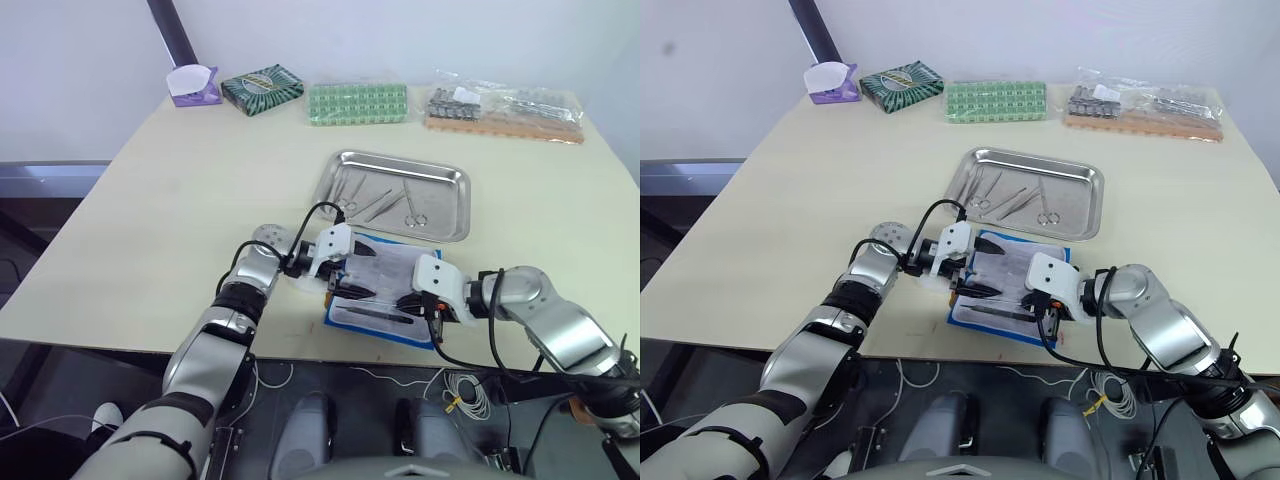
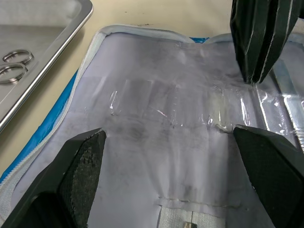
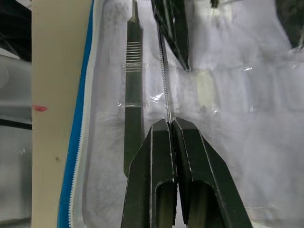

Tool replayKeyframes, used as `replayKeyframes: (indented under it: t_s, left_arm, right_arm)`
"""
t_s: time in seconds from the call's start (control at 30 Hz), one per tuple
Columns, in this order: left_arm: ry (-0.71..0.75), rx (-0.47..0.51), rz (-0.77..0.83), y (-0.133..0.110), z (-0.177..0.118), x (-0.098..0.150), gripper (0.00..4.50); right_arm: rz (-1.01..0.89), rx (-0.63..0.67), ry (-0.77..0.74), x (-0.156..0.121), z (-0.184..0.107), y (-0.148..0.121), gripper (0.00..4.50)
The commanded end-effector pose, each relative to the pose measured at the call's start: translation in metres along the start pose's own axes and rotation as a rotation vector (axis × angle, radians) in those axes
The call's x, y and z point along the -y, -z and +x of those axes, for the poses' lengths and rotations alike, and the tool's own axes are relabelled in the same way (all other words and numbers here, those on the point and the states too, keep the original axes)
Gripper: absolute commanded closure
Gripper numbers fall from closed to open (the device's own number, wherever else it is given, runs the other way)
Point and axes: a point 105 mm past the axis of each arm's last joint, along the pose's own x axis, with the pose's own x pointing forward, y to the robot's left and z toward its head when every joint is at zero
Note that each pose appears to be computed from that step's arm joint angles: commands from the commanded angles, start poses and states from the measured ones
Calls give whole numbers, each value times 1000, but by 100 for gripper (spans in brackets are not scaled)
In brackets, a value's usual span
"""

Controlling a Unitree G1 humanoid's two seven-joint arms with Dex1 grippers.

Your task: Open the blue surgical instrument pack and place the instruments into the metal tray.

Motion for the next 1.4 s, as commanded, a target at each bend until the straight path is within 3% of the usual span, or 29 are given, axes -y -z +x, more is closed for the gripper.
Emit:
replayKeyframes:
  t_s: [0.03,0.5,0.97,1.4]
  left_arm:
    - [44,-82,-89,29,9,18,0]
    - [44,-98,-86,32,11,19,0]
    - [47,-96,-78,31,13,18,0]
    - [49,-93,-79,31,15,19,0]
  right_arm:
    - [-53,30,14,0,-8,-20,444]
    - [-156,-62,54,3,-19,-34,444]
    - [-149,-154,81,7,-40,-11,444]
    - [-107,-235,127,6,-79,10,444]
